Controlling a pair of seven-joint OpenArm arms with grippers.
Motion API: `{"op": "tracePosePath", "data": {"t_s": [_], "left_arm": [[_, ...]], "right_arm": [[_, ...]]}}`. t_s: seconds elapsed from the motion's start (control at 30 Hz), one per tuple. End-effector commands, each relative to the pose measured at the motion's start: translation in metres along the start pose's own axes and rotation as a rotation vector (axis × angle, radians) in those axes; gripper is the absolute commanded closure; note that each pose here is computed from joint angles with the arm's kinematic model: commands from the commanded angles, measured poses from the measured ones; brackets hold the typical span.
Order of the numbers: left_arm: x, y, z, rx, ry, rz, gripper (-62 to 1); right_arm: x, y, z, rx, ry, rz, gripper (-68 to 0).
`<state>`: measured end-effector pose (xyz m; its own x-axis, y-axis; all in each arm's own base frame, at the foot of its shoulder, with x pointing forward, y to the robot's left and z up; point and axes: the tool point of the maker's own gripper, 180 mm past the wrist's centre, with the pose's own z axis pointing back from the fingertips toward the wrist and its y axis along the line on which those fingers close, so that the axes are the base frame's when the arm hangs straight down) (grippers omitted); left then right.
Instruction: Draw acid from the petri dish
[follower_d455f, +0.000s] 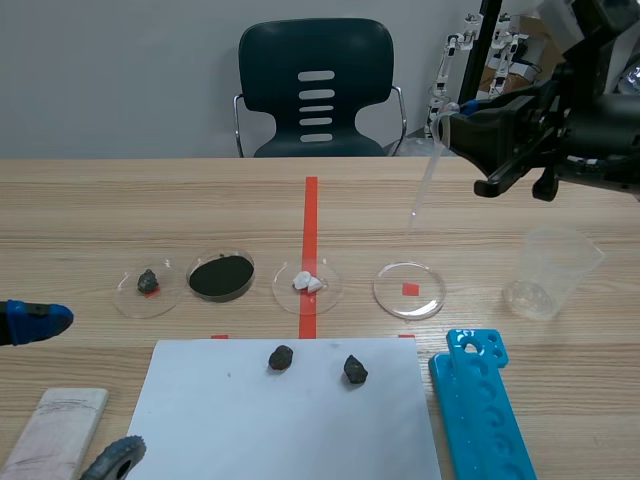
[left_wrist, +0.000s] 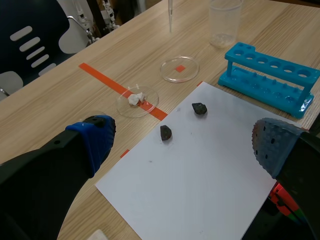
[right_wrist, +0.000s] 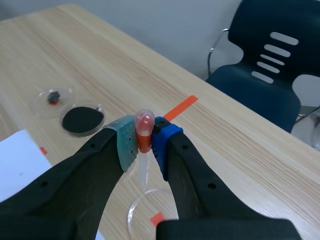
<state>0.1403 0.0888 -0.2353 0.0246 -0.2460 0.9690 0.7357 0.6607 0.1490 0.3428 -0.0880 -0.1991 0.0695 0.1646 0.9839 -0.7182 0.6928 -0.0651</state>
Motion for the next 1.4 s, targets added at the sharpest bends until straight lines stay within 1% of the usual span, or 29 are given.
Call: {"op": "tracePosePath", "data": {"t_s": [0.0,0.13,0.23,0.4,0.43,0.57,0.67,0.83,0.97,1.37], "left_arm": [[0.008,0.000,-0.002,0.009,-0.037,0.007,-57.2],[0.008,0.000,-0.002,0.009,-0.038,0.007,-57.2],[0.008,0.000,-0.002,0.009,-0.038,0.007,-57.2],[0.008,0.000,-0.002,0.009,-0.038,0.007,-57.2],[0.008,0.000,-0.002,0.009,-0.038,0.007,-57.2],[0.008,0.000,-0.002,0.009,-0.038,0.007,-57.2],[0.008,0.000,-0.002,0.009,-0.038,0.007,-57.2],[0.008,0.000,-0.002,0.009,-0.038,0.007,-57.2],[0.008,0.000,-0.002,0.009,-0.038,0.007,-57.2],[0.008,0.000,-0.002,0.009,-0.038,0.007,-57.2]], "right_arm": [[0.013,0.008,0.005,0.023,-0.027,0.018,-8.2],[0.024,0.033,0.012,0.072,-0.030,0.050,-8.2],[0.029,0.050,0.018,0.095,-0.027,0.064,-8.2],[0.041,0.067,0.030,0.109,-0.039,0.084,-8.2],[0.043,0.070,0.033,0.109,-0.044,0.081,-8.2],[0.051,0.075,0.044,0.102,-0.059,0.057,-8.2],[0.054,0.076,0.051,0.094,-0.062,0.040,-8.2],[0.052,0.079,0.061,0.083,-0.048,0.011,-8.2],[0.051,0.082,0.066,0.079,-0.038,0.010,-8.2],[0.052,0.083,0.066,0.078,-0.040,0.010,-8.2]]}}
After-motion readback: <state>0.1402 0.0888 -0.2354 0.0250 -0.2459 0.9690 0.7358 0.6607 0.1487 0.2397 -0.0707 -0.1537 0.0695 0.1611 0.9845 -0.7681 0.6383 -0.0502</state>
